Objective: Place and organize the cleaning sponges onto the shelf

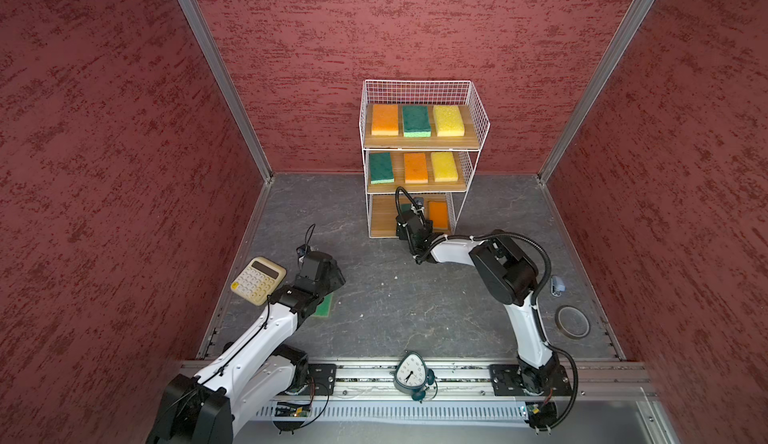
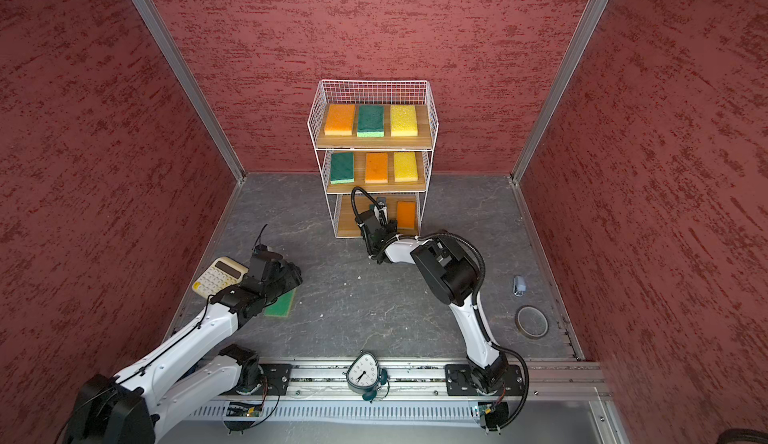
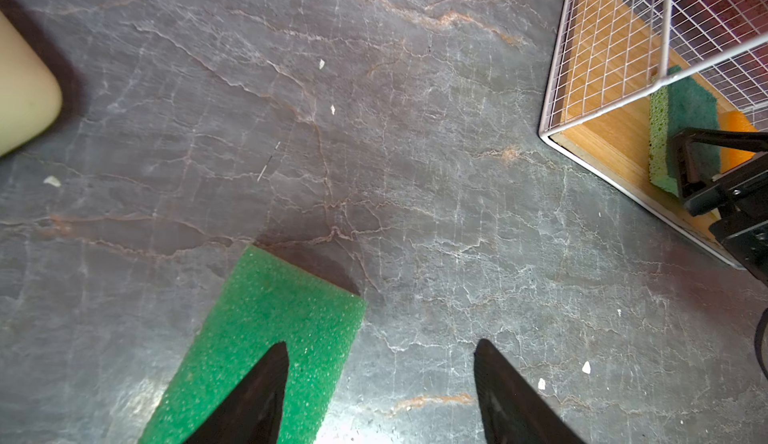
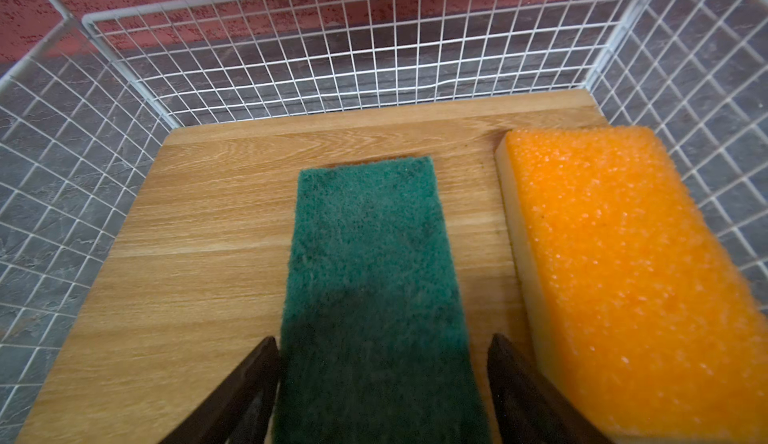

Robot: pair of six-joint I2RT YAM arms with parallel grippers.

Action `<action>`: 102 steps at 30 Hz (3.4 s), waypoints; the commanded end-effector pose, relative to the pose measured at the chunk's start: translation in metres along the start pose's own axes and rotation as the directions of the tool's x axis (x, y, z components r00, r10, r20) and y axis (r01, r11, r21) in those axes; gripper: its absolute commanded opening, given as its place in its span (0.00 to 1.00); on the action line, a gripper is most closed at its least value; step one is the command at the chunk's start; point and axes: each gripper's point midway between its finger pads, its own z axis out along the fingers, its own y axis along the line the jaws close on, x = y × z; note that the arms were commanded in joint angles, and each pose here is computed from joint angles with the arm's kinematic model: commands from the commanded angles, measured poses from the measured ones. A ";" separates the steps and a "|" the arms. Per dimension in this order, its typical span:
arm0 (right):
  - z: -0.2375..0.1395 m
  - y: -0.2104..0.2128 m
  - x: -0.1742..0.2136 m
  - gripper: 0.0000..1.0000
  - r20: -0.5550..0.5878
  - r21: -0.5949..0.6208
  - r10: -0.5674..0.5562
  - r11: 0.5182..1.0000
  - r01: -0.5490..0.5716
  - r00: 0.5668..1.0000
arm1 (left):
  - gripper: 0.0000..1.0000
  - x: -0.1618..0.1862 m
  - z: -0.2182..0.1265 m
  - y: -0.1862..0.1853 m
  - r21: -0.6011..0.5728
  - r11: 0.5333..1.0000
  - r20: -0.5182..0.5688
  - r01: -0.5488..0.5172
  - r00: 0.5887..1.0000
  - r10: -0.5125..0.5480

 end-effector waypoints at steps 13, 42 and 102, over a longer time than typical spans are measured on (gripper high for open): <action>-0.053 0.002 -0.039 0.85 0.091 -0.038 0.007 0.999 -0.003 0.996 | 0.73 -0.004 -0.012 0.004 0.016 1.000 0.030 0.025 0.999 -0.025; -0.093 0.022 0.037 0.00 -0.244 -0.491 0.407 0.731 -0.474 0.880 | 0.72 0.003 -0.010 0.006 0.039 0.998 0.028 0.043 0.999 -0.044; -0.007 -0.009 0.062 0.00 -0.219 -0.299 0.650 0.665 -0.684 0.727 | 0.71 0.017 0.016 0.002 0.047 0.993 -0.037 0.109 0.994 -0.107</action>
